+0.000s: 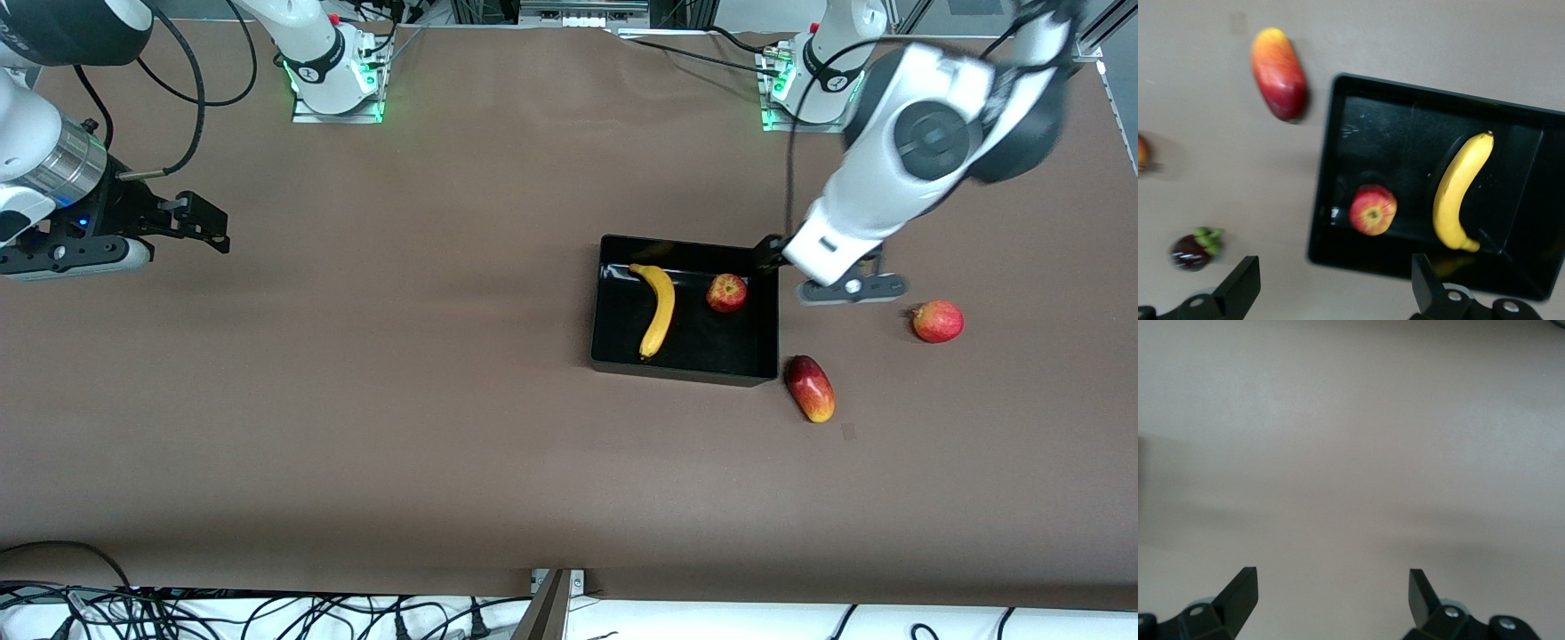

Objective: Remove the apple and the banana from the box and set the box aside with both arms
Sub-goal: 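Reach the left gripper down to the red apple in the black tray, then grasp the red apple with the left gripper and lift it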

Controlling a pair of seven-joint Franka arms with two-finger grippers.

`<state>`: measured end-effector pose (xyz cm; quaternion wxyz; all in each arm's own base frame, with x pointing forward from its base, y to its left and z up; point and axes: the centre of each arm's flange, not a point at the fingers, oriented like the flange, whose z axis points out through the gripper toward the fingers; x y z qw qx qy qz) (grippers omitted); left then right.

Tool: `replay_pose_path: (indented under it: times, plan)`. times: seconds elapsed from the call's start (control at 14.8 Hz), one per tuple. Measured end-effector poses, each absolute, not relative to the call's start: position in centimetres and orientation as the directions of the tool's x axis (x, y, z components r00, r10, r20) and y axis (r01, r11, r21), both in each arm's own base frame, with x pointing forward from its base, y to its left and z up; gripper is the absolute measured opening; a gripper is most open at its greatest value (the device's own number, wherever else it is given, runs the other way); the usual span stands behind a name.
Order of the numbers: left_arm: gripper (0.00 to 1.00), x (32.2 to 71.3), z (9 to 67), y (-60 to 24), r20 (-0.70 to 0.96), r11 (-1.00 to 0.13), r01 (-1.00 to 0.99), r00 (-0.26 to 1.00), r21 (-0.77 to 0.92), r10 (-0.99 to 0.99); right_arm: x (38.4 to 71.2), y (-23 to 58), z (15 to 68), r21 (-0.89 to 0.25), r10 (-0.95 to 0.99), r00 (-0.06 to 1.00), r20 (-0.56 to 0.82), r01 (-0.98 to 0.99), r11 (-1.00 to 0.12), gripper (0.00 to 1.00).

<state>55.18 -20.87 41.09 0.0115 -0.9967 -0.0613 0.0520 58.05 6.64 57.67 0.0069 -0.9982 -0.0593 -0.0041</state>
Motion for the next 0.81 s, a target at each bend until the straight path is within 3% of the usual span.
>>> replay_pose_path:
  times: [0.34, 0.81]
  plan:
    - [1.00, 55.2, 32.8, -23.6, -0.123, -0.963, 0.269, 0.955, -0.028, 0.271, 58.0, 6.6, 57.7, -0.013, 0.118, 0.993, 0.009, 0.118, -0.993, 1.00]
    - [1.00, 52.2, 24.8, -23.2, -0.129, -0.964, 0.259, 0.955, -0.068, 0.266, 58.0, 6.6, 57.7, -0.013, 0.118, 0.993, 0.009, 0.118, -0.993, 1.00]
